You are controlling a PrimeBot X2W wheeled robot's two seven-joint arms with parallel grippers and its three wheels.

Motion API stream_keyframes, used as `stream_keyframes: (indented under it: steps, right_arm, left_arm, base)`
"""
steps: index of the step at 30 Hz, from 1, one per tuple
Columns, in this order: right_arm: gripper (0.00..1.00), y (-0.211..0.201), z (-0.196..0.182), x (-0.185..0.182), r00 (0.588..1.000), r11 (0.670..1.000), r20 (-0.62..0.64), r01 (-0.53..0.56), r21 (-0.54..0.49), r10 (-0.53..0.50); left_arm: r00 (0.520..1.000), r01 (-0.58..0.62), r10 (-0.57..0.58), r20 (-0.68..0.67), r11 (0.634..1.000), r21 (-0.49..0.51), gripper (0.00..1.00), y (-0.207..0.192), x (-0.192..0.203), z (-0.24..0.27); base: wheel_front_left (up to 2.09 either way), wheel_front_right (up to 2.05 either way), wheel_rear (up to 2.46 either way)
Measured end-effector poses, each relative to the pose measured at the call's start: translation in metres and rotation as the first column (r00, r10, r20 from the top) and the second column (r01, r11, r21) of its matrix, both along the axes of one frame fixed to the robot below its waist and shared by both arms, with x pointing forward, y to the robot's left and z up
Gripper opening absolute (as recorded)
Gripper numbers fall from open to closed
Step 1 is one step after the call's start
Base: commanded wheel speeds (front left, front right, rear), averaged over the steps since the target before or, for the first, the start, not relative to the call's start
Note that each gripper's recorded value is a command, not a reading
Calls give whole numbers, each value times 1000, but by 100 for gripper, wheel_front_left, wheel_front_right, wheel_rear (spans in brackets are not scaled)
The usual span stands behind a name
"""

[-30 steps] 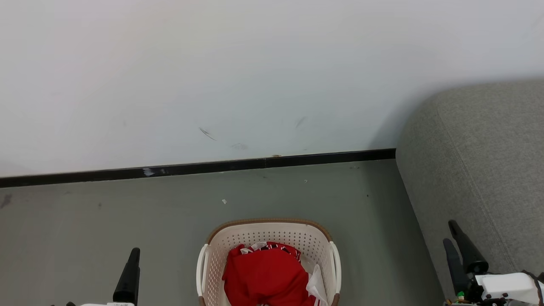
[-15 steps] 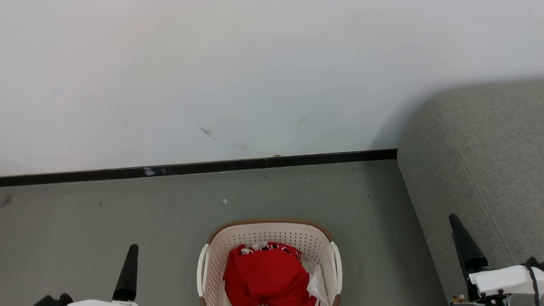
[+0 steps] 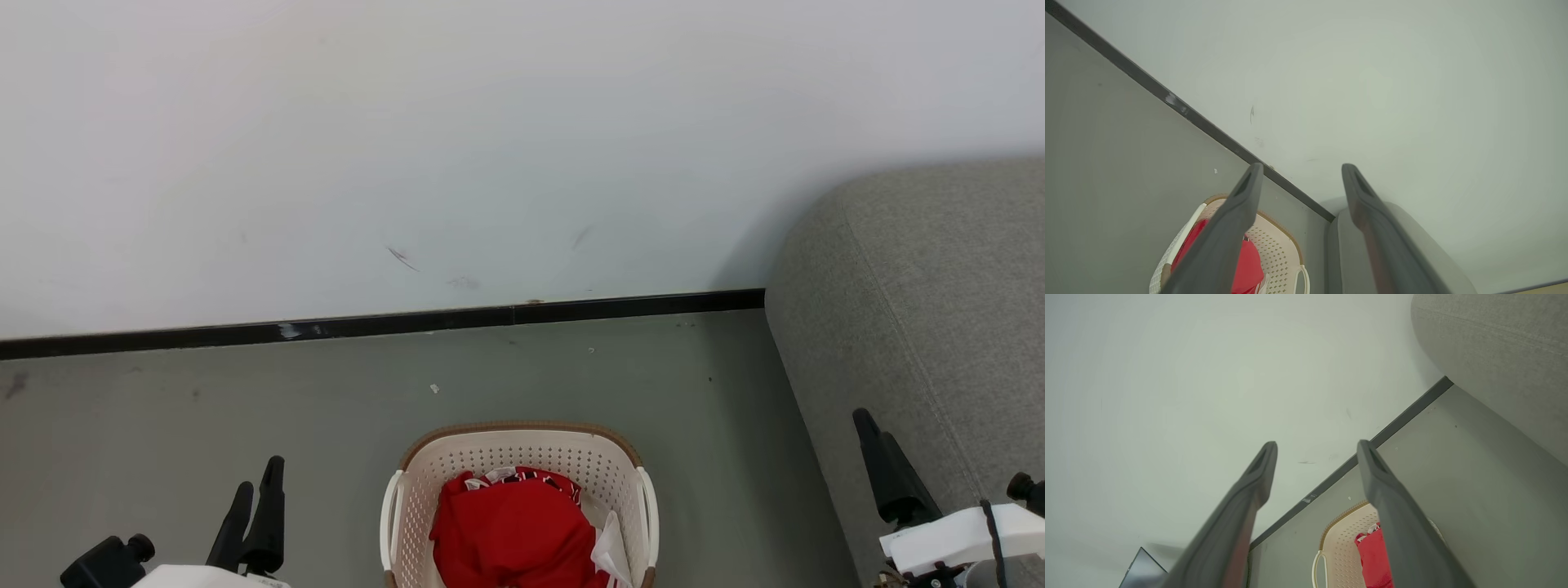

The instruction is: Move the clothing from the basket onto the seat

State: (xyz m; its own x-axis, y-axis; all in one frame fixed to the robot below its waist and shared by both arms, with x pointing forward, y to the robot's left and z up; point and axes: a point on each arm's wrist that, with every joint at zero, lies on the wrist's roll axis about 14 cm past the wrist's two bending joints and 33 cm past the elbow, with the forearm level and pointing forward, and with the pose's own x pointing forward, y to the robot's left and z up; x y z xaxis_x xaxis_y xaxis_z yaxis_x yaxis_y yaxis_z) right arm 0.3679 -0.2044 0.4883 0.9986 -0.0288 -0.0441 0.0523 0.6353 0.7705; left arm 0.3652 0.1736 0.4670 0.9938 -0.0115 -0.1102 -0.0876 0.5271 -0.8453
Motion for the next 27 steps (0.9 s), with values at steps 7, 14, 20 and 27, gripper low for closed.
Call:
stream_keyframes:
  steps: [7,14,20,27]
  right_arm:
    - [100,1,3,-2,1000,987,10,-19,-160,21]
    - [100,2,1,-5,999,945,3,-41,-326,44]
    - [100,1,-1,-7,999,898,-3,-48,-437,52]
    - [100,2,1,-7,998,843,8,-46,-536,59]
  left_arm:
    - [997,51,-60,44,982,181,100,-8,1,12]
    - [991,73,-108,77,929,362,100,-11,1,21]
    - [986,77,-137,94,879,471,100,-16,1,26]
    - [980,69,-163,117,821,566,100,-20,1,32]
  base:
    - [0,0,0]
    - [0,0,0]
    - [0,0,0]
    - [0,0,0]
